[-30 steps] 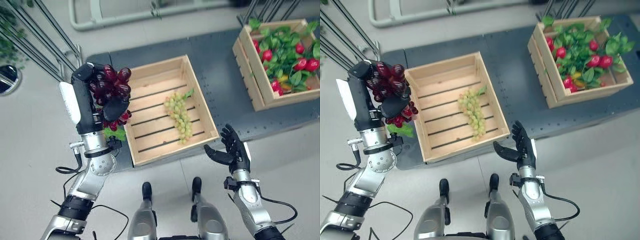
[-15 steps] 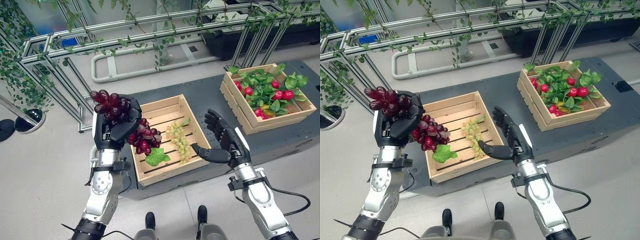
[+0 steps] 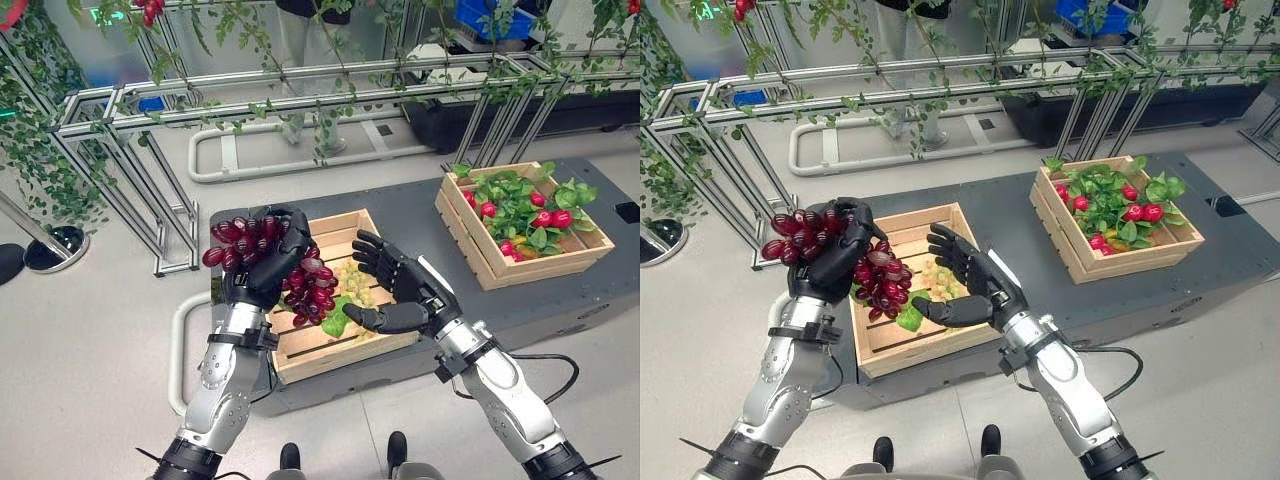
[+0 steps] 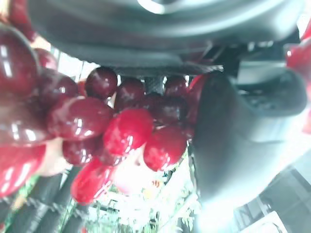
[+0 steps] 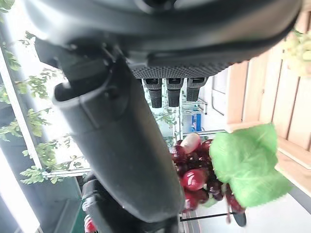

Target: Pick up the fruits from the basket on one side to the basket on the other side

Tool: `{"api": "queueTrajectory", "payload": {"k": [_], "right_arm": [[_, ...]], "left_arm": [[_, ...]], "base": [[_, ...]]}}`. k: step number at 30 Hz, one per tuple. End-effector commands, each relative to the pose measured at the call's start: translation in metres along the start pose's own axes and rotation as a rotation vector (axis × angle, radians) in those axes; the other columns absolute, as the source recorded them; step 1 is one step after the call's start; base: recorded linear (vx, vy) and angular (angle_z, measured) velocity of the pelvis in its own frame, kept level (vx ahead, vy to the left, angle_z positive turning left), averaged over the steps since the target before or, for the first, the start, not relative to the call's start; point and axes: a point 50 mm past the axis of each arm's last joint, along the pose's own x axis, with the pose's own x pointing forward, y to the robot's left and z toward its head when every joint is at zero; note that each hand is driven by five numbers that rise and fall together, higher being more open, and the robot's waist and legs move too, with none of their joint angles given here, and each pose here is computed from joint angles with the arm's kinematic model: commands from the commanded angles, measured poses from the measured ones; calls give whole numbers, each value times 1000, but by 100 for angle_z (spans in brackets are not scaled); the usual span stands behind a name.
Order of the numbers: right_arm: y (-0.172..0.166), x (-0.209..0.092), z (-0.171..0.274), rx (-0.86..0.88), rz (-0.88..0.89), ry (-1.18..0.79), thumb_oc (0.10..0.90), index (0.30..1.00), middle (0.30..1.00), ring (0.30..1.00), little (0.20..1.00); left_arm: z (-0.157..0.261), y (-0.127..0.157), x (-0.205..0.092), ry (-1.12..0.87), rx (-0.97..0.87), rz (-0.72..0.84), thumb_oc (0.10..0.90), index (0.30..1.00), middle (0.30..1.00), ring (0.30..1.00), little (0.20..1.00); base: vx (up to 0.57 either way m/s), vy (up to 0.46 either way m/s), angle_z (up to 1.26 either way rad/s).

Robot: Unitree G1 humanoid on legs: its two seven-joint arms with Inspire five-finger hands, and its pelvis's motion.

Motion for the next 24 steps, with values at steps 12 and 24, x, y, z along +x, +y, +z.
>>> {"api": "queueTrajectory", "payload": {"k": [12, 24], "right_arm": [[45, 29, 33, 229, 190, -180, 800, 900, 900, 900, 900], [54, 36, 43, 326, 231, -223, 800, 900, 900, 900, 900]], "left_arm": [[36, -48, 24, -237, -146, -235, 400, 300, 300, 300, 300], [33, -61, 24, -221, -179, -305, 400, 300, 300, 300, 300]], "base": [[3, -1, 0], [0, 0, 0]]}}
